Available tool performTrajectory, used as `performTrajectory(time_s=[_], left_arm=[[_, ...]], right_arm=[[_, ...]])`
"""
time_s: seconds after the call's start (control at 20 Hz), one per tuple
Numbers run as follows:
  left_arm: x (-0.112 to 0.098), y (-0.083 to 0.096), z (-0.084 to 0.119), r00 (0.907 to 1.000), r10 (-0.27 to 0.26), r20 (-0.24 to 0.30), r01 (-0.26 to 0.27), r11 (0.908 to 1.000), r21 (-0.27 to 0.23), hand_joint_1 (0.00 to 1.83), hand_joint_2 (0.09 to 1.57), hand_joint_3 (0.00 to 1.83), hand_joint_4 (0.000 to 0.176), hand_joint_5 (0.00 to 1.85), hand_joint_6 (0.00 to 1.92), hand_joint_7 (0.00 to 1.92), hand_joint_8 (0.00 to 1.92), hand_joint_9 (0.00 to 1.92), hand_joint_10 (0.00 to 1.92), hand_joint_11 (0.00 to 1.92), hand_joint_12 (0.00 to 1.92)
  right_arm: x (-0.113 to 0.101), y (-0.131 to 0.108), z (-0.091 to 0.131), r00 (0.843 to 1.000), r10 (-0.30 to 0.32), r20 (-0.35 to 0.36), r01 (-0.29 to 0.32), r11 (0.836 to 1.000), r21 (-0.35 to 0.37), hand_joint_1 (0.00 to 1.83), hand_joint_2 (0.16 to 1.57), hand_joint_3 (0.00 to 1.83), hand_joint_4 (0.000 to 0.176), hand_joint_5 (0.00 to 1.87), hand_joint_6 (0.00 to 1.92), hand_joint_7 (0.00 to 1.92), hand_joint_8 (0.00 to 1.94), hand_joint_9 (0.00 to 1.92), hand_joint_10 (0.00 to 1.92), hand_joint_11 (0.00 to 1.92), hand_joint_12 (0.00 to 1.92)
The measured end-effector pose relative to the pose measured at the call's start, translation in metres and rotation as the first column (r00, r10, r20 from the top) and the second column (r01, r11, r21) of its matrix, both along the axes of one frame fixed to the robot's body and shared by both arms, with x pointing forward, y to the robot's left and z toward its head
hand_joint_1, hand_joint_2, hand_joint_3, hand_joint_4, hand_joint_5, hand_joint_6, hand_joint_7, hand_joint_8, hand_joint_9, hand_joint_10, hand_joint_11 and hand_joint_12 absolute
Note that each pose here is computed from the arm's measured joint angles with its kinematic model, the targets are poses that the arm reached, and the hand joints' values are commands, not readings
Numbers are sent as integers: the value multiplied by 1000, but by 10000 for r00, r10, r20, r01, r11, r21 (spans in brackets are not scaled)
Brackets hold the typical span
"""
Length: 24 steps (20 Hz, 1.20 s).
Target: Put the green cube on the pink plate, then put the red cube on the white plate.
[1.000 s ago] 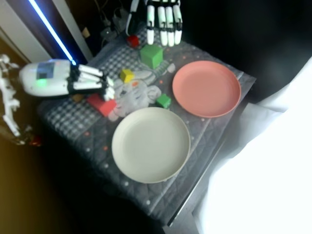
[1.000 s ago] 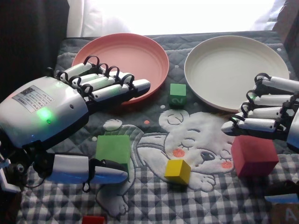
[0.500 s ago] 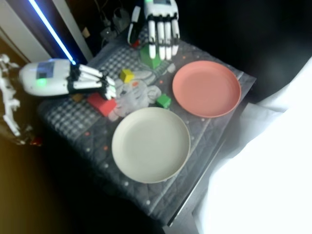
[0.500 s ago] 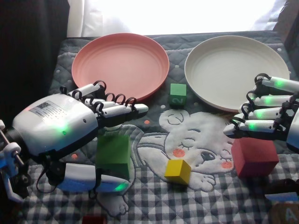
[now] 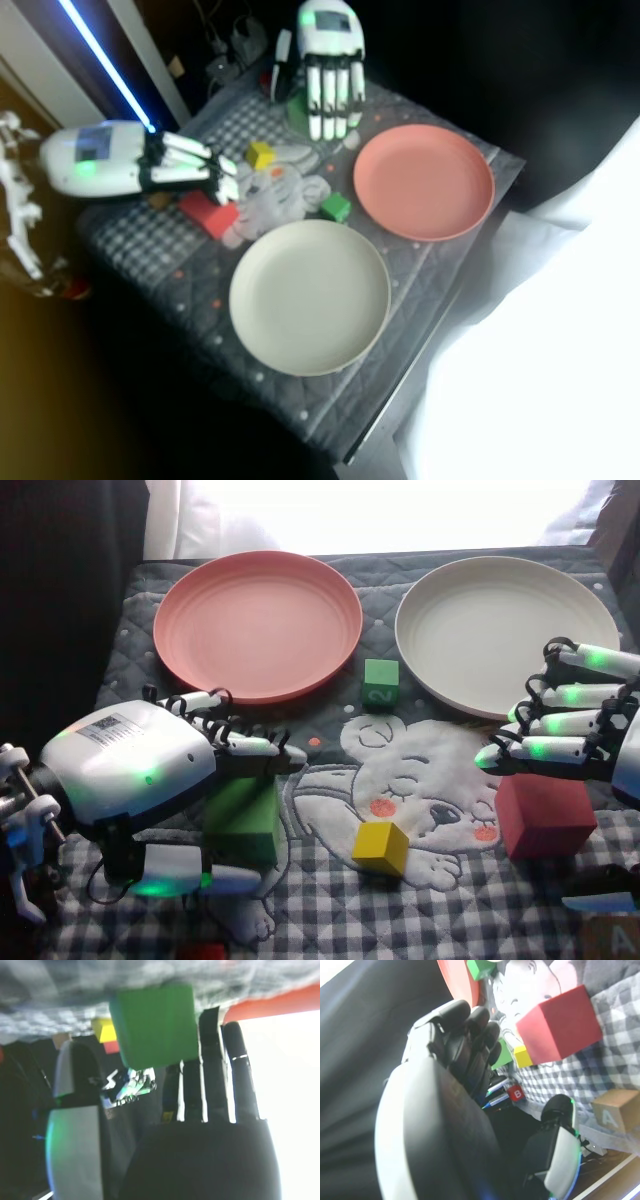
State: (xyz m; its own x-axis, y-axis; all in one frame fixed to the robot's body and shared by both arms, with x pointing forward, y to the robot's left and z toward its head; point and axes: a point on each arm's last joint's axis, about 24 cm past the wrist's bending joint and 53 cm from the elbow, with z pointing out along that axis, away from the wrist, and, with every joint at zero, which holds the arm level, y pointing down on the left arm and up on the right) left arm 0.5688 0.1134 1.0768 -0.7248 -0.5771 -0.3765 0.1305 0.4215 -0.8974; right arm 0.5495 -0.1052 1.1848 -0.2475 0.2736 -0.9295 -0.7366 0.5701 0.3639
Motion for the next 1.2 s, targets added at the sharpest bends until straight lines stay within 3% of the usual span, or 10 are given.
performTrajectory(time_s=[0.05,0.2,0.4,0.7,0.75,0.95,1.05,1.1,1.15,1.2], left_arm=[[2,2,2,10000,72,38,-72,10000,-58,1307,1252,2,0,561,1271,744,1395,815,1445,673,1563],[9,6,10,9992,297,267,-289,9991,-324,1322,1278,0,0,538,1352,699,1478,730,1671,546,1813],[20,10,44,9909,782,1092,-617,9872,-1474,1184,1261,0,0,617,1338,828,1439,763,1313,629,1679],[60,29,99,9523,2070,2240,-1353,9449,-2982,1331,1233,0,0,614,1274,781,1360,791,1517,567,1619],[67,32,99,9502,2184,2225,-1479,9440,-2950,1209,1255,0,0,618,1328,812,1417,761,1329,639,1655],[99,23,103,9457,2349,2247,-1633,9410,-2965,1325,1250,0,0,674,1329,740,1388,656,1586,438,1660],[114,18,98,9495,2371,2057,-1761,9448,-2764,1126,1279,1,15,671,1413,702,1461,555,1186,324,1682],[121,15,95,9515,2376,1952,-1820,9468,-2655,1127,1270,0,25,694,1412,711,1424,606,1150,417,1640],[129,11,89,9545,2379,1799,-1899,9498,-2487,1134,1265,0,7,671,1408,754,1406,628,1111,460,1656],[136,10,83,9563,2419,1641,-2004,9513,-2342,1153,1257,0,0,654,1386,801,1391,724,1174,545,1688]], right_arm=[[0,0,0,10000,-2,6,2,10000,11,779,862,8,0,526,291,665,47,460,366,0,1301],[0,0,0,10000,2,-5,-2,10000,16,788,863,3,0,567,248,691,30,502,300,0,1336],[0,0,0,10000,-2,6,2,10000,11,808,877,7,0,546,265,695,24,511,305,0,1350],[1,2,-3,10000,34,-24,-34,10000,45,839,870,1,0,504,371,701,17,503,364,0,1395],[2,3,-4,10000,38,-34,-38,10000,50,855,864,0,0,500,393,685,9,474,363,0,1360],[2,4,-5,10000,65,-50,-65,10000,66,716,938,16,0,447,141,663,2,308,624,0,1387],[3,3,-6,10000,33,-45,-32,10000,35,705,928,11,0,468,196,679,17,215,928,0,1501],[3,3,-5,10000,29,-41,-28,10000,53,710,930,24,0,406,355,669,35,171,1026,0,1552],[3,3,-5,10000,37,-42,-36,10000,48,689,932,51,0,322,559,658,90,159,1098,0,1610],[3,4,-6,10000,54,-51,-54,10000,62,677,860,174,0,243,766,492,484,131,1166,0,1638]])
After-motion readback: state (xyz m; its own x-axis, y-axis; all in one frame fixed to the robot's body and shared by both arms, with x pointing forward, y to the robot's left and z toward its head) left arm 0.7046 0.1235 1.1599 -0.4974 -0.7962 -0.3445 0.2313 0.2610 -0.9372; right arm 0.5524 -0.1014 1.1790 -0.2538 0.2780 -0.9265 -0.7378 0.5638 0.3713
